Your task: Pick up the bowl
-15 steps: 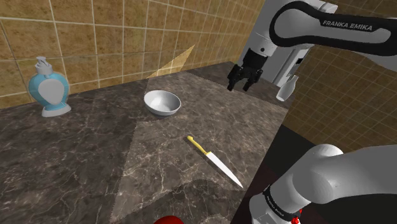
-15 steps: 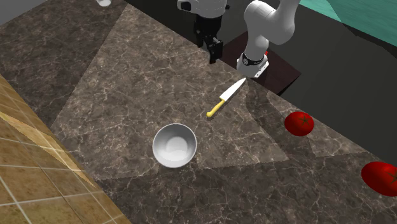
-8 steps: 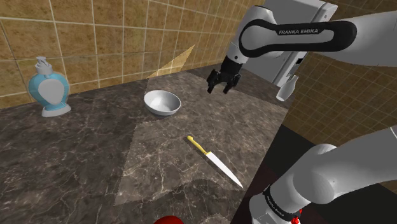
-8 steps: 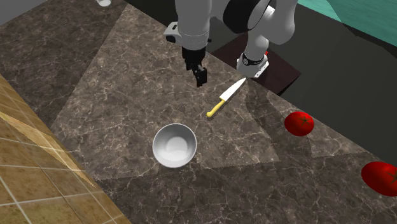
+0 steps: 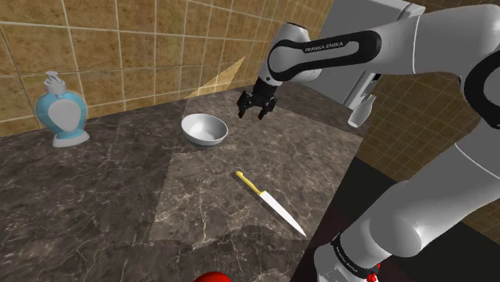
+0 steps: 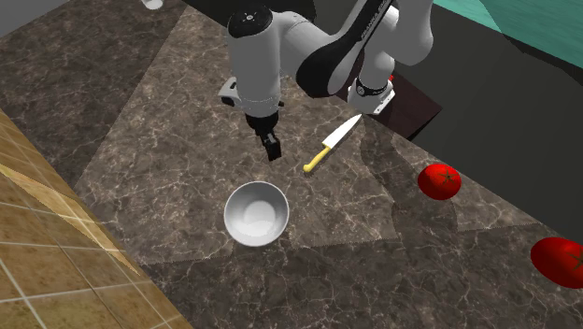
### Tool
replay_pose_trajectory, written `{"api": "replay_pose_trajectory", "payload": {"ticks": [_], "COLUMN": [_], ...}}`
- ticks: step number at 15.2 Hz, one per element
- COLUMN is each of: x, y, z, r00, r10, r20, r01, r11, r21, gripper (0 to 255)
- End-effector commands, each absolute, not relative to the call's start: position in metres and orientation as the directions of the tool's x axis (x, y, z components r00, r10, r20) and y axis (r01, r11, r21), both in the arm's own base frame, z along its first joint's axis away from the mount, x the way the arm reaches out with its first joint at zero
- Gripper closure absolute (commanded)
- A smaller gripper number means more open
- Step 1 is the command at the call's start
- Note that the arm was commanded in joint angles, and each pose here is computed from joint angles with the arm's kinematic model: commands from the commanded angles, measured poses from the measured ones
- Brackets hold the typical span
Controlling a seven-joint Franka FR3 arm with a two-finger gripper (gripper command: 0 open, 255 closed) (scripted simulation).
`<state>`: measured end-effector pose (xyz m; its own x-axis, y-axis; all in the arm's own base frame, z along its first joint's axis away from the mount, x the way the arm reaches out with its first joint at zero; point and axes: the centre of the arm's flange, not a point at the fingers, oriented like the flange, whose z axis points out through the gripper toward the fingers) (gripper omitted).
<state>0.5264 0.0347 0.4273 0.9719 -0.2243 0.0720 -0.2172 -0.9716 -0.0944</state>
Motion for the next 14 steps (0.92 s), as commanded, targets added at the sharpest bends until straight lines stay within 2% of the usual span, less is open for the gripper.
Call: {"api": "replay_pose_trajectory", "payload": {"ticks": [1, 8, 14], "x": [0.547, 0.614, 0.614], "y": [0.037, 0.051, 0.051], "z": [0.413, 0.367, 0.335], "r00": [0.97, 0.964, 0.964], "r10": [-0.23, -0.248, -0.248], "r20": [0.078, 0.092, 0.092], "r01": [-0.222, -0.236, -0.236], "r11": [-0.97, -0.963, -0.963], "r21": [-0.103, -0.129, -0.129], "gripper": [0, 0, 0]}}
